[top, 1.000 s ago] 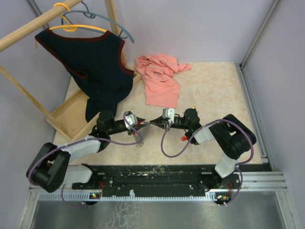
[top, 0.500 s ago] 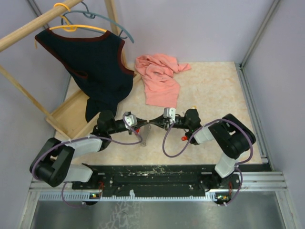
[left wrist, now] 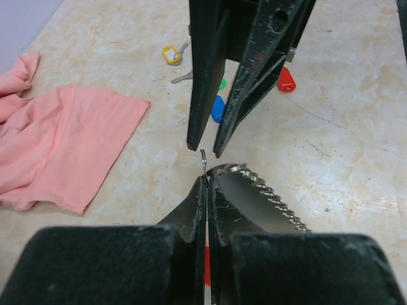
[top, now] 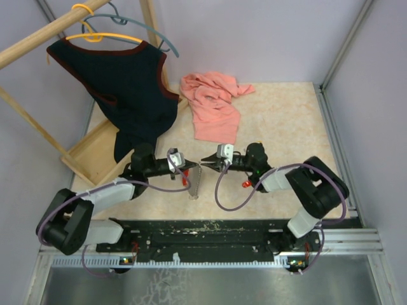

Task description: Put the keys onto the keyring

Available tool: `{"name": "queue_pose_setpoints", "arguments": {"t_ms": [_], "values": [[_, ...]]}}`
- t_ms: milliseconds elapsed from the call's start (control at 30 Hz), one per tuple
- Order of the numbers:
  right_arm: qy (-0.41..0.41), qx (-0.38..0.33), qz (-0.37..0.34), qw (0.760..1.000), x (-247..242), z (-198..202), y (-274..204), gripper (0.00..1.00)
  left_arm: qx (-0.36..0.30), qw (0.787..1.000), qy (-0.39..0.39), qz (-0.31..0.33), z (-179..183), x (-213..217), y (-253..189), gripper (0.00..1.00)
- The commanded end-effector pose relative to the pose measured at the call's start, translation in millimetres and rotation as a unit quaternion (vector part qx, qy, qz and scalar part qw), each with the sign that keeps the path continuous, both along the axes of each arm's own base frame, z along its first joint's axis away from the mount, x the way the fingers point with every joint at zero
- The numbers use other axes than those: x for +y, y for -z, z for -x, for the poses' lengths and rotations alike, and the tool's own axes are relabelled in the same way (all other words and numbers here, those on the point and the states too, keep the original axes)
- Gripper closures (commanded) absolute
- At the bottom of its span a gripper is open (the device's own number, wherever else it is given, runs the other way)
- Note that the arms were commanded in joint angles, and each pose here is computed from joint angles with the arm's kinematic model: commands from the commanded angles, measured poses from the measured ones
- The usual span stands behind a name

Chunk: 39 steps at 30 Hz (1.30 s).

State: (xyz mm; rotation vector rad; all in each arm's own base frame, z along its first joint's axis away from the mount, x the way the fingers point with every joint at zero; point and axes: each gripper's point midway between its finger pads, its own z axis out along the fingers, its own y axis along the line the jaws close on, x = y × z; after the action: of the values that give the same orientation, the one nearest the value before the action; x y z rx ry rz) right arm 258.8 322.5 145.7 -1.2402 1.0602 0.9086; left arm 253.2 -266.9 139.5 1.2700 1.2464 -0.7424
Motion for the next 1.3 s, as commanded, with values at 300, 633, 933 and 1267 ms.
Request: {"name": "queue_pose_setpoints", "arguments": {"t_ms": [300,633,933,1267], "values": [[0.030,-0.065,0.072,0.995,-14.9,-11.2,-12.7,0.74,-0.008,0.995,-0.033,-0.095,-12.9,-2.6,-15.2,1.00],[0.036,-0.106,0.061,0.992,-14.9,-15.2,-35.1,0.74,0.006,0.991,-0.026,-0.135,-10.8,-7.8,-6.4,1.00],[0.019,-0.124,0.076,0.989,-1.5,-12.8,-35.9,0.74,0.003,0.990,-0.016,-0.141,-8.6,-11.3,-8.3,1.00],[0.005,-0.134,0.095,0.986,2.7,-16.2,-40.5,0.75,-0.014,0.990,-0.009,-0.138,-9.9,-13.5,-18.7,1.00]]}}
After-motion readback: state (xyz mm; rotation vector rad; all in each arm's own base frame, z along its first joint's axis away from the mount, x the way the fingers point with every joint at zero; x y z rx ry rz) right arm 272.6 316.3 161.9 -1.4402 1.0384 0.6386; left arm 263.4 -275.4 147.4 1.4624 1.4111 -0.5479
